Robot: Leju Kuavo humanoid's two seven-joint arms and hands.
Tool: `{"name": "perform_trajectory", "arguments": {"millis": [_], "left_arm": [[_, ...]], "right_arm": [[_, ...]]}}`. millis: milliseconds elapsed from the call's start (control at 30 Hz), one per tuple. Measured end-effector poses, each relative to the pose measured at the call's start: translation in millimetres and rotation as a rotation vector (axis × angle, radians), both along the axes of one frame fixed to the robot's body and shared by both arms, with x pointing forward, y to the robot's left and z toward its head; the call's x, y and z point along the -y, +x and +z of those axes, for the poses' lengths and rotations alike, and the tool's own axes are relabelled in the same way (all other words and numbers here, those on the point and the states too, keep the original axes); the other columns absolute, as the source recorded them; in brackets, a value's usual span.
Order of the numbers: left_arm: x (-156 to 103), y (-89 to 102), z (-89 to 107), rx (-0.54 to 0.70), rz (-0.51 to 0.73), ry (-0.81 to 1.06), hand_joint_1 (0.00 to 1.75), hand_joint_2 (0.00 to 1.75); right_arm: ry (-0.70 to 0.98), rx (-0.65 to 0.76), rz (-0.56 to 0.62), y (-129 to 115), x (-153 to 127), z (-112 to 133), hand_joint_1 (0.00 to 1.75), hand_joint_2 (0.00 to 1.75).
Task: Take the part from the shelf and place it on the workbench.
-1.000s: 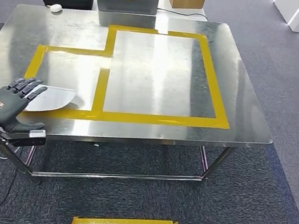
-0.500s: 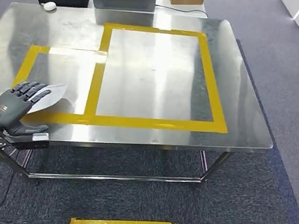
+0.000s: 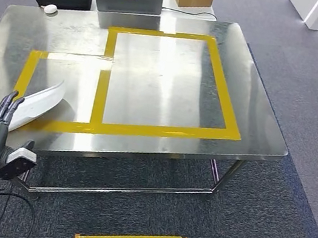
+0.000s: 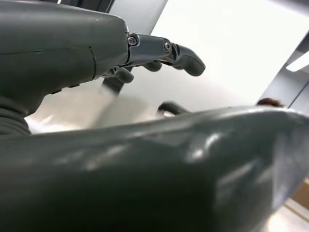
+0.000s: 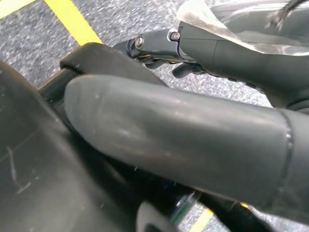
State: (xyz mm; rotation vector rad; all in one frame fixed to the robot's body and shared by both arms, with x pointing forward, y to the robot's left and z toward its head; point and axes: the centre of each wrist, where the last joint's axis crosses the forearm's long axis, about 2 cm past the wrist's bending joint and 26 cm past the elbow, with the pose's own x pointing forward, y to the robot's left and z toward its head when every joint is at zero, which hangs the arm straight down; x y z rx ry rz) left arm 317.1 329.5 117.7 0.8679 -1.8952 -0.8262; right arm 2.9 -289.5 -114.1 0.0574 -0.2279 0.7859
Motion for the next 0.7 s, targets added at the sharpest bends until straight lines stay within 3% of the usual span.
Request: {"name": "perform_trajectory", "arguments": {"millis": [133,233,700], "left_arm": [[0.3,-38.0,-13.7,-0.019,-0.021,-0.136,0.0,0.0],[0.6,-52.6,-16.0,-0.01,-0.01,-0.16,0.0,0.0],[6.2,-67.6,-9.5,0.03,-0.005,-0.183,0.0,0.0]], "right_arm": [[0.001,0.011,-0.014,-2.1,-0.1,0.0,0.0,0.0],[0.002,0.024,-0.018,-1.7,-0.4,0.0,0.0,0.0],[-0.009,0.02,-0.033,-5.5,2.2,-0.1,0.0,0.0]]}}
